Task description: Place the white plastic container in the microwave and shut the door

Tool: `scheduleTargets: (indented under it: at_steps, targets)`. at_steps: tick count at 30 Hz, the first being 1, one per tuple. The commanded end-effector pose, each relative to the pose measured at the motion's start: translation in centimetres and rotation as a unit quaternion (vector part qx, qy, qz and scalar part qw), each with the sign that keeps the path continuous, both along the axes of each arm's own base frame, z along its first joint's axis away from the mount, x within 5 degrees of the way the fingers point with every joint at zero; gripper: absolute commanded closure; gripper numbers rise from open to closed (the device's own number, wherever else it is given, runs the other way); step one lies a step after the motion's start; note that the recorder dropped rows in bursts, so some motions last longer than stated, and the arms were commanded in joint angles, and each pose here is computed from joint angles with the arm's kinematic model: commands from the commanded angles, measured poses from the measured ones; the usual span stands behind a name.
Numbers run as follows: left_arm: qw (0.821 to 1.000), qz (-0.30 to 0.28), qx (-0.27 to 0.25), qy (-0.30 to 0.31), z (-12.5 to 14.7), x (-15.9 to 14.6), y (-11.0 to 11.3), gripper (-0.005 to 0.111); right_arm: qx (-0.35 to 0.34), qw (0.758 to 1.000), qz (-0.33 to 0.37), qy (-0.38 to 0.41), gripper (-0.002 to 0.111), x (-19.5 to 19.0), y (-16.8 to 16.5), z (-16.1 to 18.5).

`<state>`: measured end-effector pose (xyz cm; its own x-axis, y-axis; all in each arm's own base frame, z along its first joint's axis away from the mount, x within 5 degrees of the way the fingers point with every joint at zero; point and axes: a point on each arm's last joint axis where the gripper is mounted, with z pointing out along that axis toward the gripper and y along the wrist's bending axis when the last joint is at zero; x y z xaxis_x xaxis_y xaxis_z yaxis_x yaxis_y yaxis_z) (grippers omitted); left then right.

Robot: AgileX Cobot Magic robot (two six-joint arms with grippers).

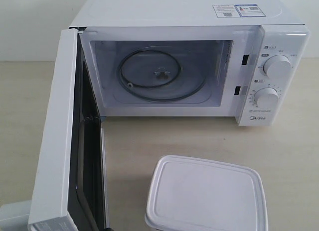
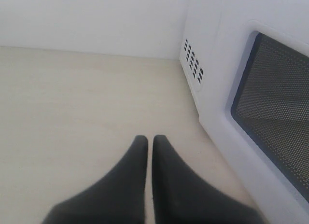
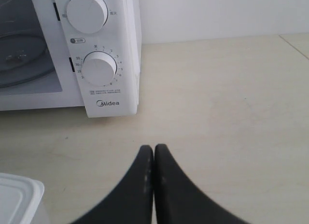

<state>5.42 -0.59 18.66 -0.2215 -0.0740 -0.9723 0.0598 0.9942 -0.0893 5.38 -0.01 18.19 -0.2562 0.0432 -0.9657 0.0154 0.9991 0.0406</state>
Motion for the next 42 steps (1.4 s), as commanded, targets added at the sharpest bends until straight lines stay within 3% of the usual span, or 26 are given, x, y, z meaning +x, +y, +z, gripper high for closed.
scheduleTargets:
  at_steps: [1, 16, 24, 33, 42]
  targets:
    - [1.0, 0.001, 0.002, -0.001, -0.1, 0.0, 0.0, 0.102, -0.003, 1.0, 0.001, -0.007, 0.109, 0.0, 0.0, 0.1]
    - [1.0, 0.001, 0.002, -0.001, -0.1, 0.0, 0.0, 0.102, -0.016, 1.0, 0.002, -0.012, 0.109, 0.0, 0.0, 0.2]
    - [1.0, 0.001, 0.002, -0.001, -0.1, 0.0, 0.0, 0.102, -0.042, 0.995, 0.005, -0.09, 0.109, 0.2, -0.1, 1.6]
    - [1.0, 0.001, 0.002, -0.001, -0.1, 0.0, 0.0, 0.102, -0.04, 0.994, 0.004, -0.105, 0.109, 0.3, -0.1, 1.9]
    - [1.0, 0.001, 0.002, -0.001, -0.1, 0.0, 0.0, 0.102, -0.046, 0.973, 0.0, -0.228, 0.109, 0.1, 0.0, 4.1]
